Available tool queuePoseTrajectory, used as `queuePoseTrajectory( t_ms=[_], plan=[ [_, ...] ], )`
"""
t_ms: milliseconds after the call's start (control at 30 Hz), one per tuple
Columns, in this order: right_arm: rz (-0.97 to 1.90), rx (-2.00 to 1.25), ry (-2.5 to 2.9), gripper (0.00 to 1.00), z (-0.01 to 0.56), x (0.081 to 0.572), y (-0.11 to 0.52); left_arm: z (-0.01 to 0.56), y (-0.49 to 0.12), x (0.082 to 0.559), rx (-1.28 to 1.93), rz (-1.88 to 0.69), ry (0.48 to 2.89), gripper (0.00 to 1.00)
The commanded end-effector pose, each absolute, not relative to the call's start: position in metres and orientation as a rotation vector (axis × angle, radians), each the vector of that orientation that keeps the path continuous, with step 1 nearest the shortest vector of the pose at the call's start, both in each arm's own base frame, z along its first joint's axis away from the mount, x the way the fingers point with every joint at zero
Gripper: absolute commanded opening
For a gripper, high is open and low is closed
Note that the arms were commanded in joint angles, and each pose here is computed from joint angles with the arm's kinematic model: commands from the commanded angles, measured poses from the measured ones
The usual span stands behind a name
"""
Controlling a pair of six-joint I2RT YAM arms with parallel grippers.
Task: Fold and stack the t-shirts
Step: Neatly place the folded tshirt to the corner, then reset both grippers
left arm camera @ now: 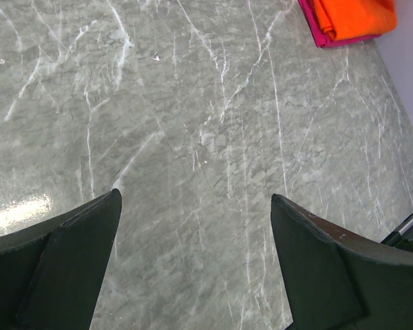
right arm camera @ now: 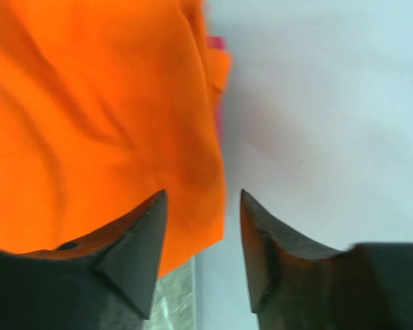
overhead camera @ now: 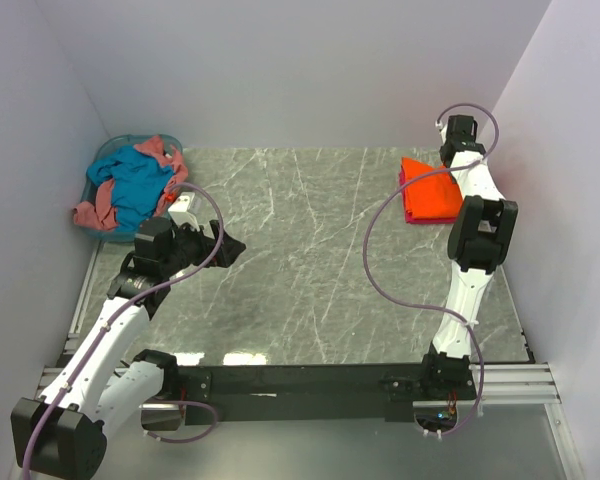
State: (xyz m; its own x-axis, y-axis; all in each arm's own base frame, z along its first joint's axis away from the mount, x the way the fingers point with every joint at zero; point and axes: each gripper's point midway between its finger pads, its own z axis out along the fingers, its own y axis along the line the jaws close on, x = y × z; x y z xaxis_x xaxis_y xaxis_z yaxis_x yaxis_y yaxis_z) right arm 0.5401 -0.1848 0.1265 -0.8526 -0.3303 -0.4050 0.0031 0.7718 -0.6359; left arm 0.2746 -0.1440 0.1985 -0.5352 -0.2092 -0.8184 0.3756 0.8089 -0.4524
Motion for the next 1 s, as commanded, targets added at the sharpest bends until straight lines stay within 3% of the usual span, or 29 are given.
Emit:
queuePoseTrajectory(
  t_ms=[0,267,500,767,967],
  plan=[
    [-1.04,-0.144,2.346,0.55,0.15,0.554,-0.211,0.206,-0.144,0.279,0.141,-0.731,1.973,0.95],
    [-1.02,-0.112,2.298,0.57,0.165,0.556,-0.206,0.206,-0.143,0.28,0.136,-0.722,1.97,0.95],
    [-0.635,-0.204,2.357,0.58,0.16,0.551,-0.159,0.208,-0.138,0.282,0.119,-0.693,1.962,0.95],
    [0.318,-0.547,2.36,0.52,0.149,0.493,-0.003,0.223,-0.105,0.298,-0.052,-0.52,1.928,0.99],
    [0.407,-0.661,2.246,0.53,0.176,0.456,0.066,0.254,-0.091,0.306,-0.067,-0.457,1.852,0.99]
  ],
)
